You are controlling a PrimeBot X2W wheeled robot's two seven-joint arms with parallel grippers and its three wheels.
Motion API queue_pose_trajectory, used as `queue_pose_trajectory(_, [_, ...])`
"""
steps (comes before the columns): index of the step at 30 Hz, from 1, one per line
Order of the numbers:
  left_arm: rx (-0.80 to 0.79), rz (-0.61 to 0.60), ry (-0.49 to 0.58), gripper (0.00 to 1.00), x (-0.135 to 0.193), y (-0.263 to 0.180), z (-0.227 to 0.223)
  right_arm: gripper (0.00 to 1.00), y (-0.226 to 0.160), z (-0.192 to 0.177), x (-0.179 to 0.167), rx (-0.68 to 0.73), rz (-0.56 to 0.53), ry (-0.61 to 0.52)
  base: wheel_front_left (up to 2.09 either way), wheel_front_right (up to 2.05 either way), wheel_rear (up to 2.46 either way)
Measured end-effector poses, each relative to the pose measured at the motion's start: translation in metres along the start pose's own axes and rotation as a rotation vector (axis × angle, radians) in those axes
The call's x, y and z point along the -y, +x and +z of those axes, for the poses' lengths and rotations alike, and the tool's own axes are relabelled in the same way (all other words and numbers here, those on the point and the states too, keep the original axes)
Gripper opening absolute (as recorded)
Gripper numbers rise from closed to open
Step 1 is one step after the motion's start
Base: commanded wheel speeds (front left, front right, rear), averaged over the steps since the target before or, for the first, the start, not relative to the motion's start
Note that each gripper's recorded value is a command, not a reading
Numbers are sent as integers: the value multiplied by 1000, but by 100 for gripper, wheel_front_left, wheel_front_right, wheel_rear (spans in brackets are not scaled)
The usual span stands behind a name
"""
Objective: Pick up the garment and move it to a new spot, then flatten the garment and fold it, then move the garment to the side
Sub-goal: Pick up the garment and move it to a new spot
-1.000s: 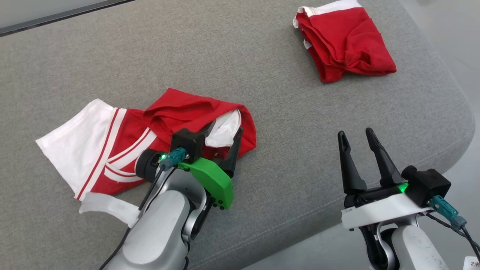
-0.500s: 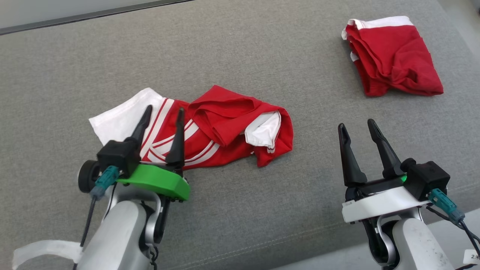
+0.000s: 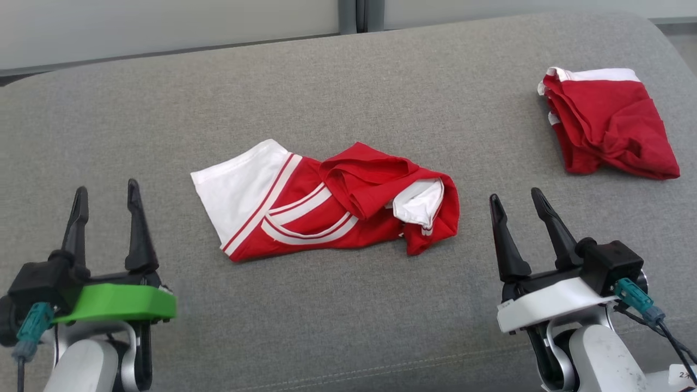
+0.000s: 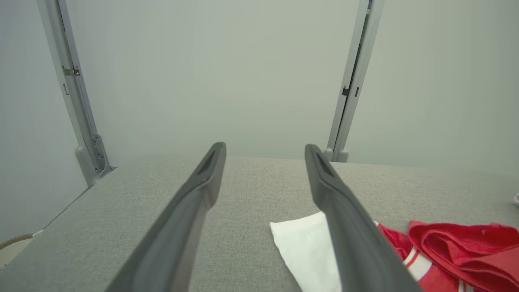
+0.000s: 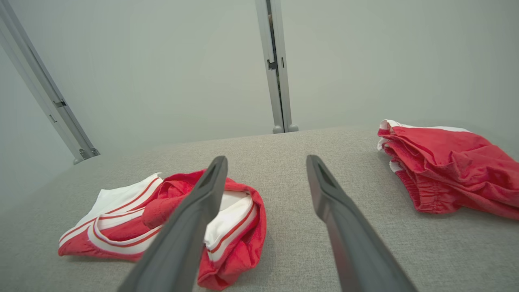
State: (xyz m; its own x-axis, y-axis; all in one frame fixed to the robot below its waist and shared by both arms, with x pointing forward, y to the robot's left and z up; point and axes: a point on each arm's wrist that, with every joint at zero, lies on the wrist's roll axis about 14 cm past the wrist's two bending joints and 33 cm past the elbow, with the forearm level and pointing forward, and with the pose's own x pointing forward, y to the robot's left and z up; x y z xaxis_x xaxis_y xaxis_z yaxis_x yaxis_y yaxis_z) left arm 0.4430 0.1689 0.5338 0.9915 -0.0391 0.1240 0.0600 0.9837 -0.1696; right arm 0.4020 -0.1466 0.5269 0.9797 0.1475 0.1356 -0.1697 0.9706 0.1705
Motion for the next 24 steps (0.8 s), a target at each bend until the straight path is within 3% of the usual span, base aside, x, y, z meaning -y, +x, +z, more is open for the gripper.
queue_pose_trajectory(8, [-2,23,58,100,-20,-40,9,100,-15,0,-3,-12,-2,2,0,0,0])
queue_pose_trajectory(24, [-67,1,1,100,-27,-75,8,100,-47,16,-10,-2,1,-5,0,0,0])
